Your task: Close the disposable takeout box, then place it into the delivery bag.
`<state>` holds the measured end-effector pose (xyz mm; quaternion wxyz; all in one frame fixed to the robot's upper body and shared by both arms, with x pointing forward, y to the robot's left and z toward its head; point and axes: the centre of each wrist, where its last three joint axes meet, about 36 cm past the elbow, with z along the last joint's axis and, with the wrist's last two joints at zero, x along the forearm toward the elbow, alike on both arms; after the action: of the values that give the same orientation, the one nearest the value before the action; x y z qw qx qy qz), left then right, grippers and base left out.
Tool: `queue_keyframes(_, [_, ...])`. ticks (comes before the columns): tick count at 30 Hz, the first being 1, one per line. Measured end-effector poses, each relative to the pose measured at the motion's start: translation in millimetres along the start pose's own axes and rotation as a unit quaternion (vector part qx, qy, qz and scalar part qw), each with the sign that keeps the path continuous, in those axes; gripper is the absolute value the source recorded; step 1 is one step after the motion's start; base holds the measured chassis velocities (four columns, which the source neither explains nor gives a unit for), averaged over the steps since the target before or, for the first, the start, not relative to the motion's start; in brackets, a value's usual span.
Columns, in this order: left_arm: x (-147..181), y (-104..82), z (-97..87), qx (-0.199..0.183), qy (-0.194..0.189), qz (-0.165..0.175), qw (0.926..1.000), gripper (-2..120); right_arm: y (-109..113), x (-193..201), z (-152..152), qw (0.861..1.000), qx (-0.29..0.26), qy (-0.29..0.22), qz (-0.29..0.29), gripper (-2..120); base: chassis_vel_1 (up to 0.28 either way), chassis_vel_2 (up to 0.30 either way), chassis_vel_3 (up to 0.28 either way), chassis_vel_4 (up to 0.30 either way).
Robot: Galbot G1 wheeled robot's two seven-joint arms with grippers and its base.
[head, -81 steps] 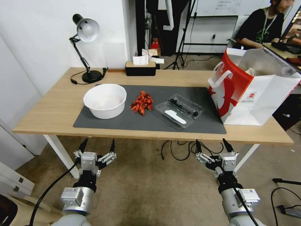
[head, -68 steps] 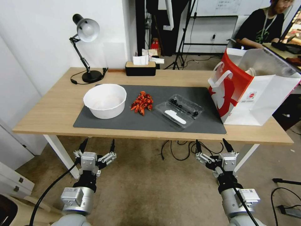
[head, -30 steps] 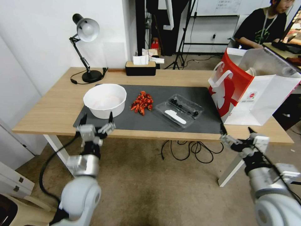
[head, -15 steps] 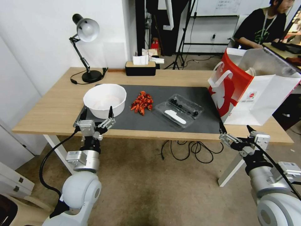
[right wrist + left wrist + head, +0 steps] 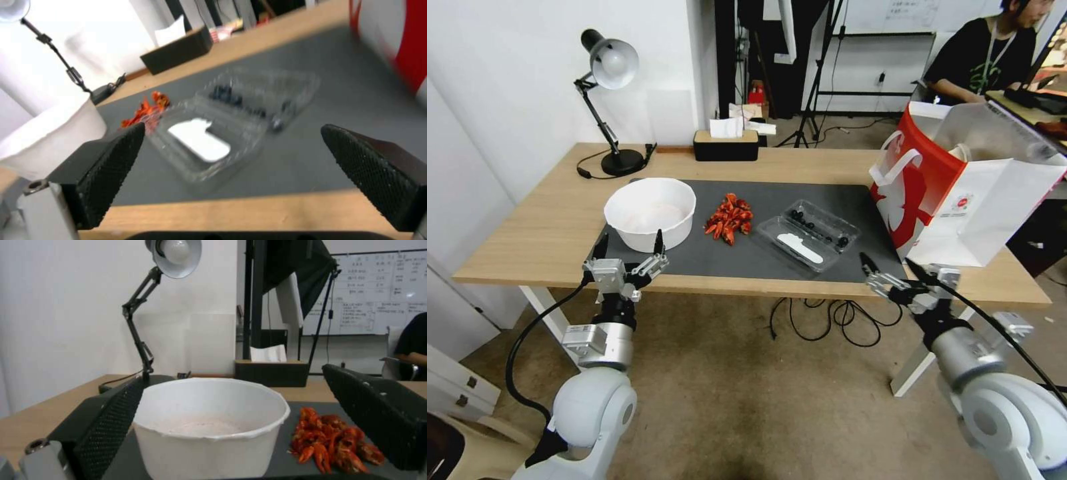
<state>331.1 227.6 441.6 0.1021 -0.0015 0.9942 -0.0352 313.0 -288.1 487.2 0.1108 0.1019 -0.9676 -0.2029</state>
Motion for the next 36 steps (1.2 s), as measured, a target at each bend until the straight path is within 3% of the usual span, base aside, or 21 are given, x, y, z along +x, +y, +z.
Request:
queue_keyframes(2, [-5, -2.3, 3.0, -0.001, 0.0, 0.008, 1.0, 100, -1, -4, 0, 0.999, -0.042, 0.014, 0.005, 100, 0.0, 0.0, 0.0, 0.0])
queue_keyframes(11, [-9, -8.7, 8.4, 0.0, 0.004, 0.021, 0.9998, 100, -12, -22, -14, 0.995, -0.1, 0.012, 0.012, 100, 0.0, 0.0, 0.0, 0.0])
queue_keyframes(17, [-3, -7.6, 10.2, -0.004, 0.009, 0.017, 0.9998, 100, -11, -51, -38, 0.985, -0.168, 0.037, -0.002, 100, 0.0, 0.0, 0.0, 0.0])
queue_keyframes(36, [-2, -1.6, 9.9, -0.009, 0.01, 0.012, 0.9998, 100, -9, -123, -31, 0.977, -0.185, 0.098, 0.049, 100, 0.0, 0.0, 0.0, 0.0])
